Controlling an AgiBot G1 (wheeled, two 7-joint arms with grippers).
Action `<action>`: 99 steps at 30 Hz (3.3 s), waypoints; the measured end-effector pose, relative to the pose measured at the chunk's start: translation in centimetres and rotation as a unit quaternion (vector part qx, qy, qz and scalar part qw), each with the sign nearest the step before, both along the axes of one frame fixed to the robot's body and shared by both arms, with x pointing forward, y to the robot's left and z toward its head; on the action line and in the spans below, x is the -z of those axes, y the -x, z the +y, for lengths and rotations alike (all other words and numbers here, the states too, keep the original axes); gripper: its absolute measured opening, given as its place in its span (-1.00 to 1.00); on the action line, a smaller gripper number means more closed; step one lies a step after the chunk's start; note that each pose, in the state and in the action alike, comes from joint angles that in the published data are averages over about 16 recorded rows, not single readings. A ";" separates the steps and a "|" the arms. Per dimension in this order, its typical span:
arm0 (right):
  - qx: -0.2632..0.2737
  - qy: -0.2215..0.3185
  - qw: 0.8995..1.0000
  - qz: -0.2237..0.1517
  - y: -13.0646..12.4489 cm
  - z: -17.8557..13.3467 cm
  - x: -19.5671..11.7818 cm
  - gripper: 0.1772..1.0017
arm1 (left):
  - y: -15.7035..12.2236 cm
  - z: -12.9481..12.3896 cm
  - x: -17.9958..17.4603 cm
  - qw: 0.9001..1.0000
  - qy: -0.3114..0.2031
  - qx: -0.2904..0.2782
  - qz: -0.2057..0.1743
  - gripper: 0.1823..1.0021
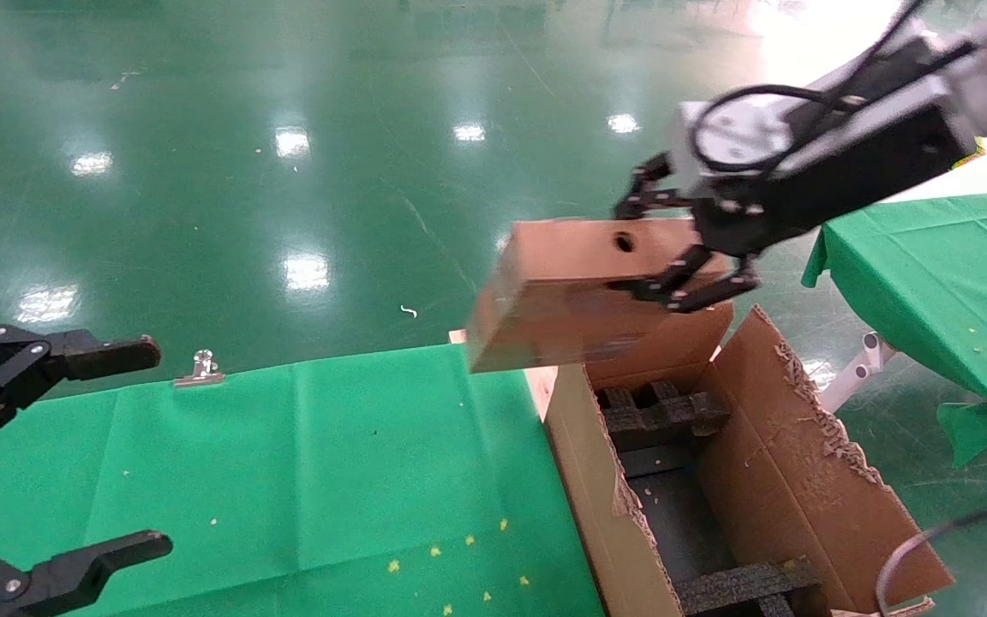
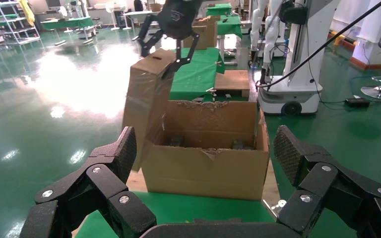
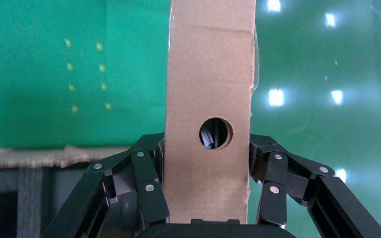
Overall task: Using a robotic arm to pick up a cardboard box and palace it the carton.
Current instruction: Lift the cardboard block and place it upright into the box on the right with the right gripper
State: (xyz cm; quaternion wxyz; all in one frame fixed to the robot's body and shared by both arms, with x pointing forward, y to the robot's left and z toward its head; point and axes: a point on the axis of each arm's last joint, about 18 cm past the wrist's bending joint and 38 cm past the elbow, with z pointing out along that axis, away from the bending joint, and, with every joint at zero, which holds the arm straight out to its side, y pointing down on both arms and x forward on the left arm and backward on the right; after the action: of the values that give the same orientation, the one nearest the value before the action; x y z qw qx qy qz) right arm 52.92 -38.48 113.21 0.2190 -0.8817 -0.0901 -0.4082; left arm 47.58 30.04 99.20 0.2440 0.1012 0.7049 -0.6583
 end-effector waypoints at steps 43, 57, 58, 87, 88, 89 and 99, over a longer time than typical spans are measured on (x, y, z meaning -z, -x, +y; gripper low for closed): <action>0.423 -0.284 0.844 0.168 2.5 -16.9 12.7 -0.49 | 0.0 0.0 0.0 1.000 0.000 0.000 0.000 1.00; 0.469 -0.317 0.805 0.177 3.1 -16.4 14.5 -0.50 | 0.0 0.0 0.0 1.000 0.000 0.000 0.000 1.00; 0.469 -0.317 0.805 0.177 3.1 -16.4 14.5 -0.50 | 0.0 0.0 0.0 1.000 0.000 0.000 0.000 1.00; 0.539 -0.369 0.744 0.143 2.1 -16.1 16.7 -0.52 | 0.0 0.0 0.0 1.000 0.000 0.000 0.000 1.00; 0.542 -0.371 0.741 0.141 2.1 -16.0 16.9 -0.52 | 0.0 0.0 0.0 1.000 0.000 0.000 0.000 1.00; 0.545 -0.372 0.739 0.139 2.2 -15.9 17.1 -0.52 | 0.0 0.0 0.0 1.000 0.000 0.000 0.000 1.00; 0.567 -0.375 0.725 0.109 2.1 -15.2 18.3 -0.52 | 0.0 0.0 0.0 1.000 0.000 0.000 0.000 1.00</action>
State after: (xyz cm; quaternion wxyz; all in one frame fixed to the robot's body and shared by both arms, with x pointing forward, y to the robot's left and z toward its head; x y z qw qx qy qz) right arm 50.81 -53.64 94.87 0.2673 -0.6531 0.6116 -0.3576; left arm 47.60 30.05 99.19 0.2439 0.1008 0.7049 -0.6584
